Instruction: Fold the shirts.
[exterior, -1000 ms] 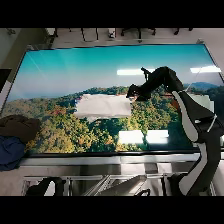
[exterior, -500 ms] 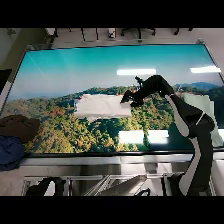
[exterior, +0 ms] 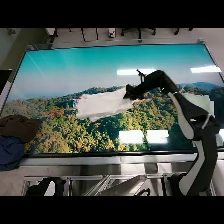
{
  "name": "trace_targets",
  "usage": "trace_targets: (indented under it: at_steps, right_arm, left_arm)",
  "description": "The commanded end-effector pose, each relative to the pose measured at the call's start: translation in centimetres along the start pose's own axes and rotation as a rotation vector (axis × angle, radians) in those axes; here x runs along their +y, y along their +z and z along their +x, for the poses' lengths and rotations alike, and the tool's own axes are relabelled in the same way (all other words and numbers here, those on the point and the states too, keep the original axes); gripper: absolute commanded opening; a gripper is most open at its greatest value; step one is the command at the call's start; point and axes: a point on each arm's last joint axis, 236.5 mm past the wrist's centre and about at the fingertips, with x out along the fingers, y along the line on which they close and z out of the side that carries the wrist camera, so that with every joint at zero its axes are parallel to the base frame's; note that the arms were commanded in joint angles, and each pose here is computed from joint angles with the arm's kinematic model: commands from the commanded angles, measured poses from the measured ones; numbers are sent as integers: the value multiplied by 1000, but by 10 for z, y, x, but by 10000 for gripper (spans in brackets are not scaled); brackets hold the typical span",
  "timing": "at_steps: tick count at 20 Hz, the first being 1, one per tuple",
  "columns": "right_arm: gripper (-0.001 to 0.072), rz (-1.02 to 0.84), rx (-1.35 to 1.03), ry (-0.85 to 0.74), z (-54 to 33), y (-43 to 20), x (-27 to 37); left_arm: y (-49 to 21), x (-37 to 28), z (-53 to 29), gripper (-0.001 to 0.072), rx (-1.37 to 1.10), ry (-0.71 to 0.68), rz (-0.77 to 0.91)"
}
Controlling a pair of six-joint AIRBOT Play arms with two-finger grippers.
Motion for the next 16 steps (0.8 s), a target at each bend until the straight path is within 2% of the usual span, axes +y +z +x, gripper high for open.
trace_targets:
  at_steps: [1,5,9,13,16]
  right_arm:
    - [22,-61,-251,23,-115,48,30]
    - [22,29,-574,-13,-281,76,-2]
    - [22,181,-733,-90,-392,53,-81]
    - [23,412,-701,-193,-437,-3,-159]
    - [22,637,-511,-406,-429,-74,-213]
  left_arm:
    - [0,1,0,22,0,3,1]
    - [0,1,0,22,-1,2,1]
    - [0,1,0,22,-1,2,1]
    - [0,1,0,22,0,2,0]
    - [0,1,1,22,2,2,-8]
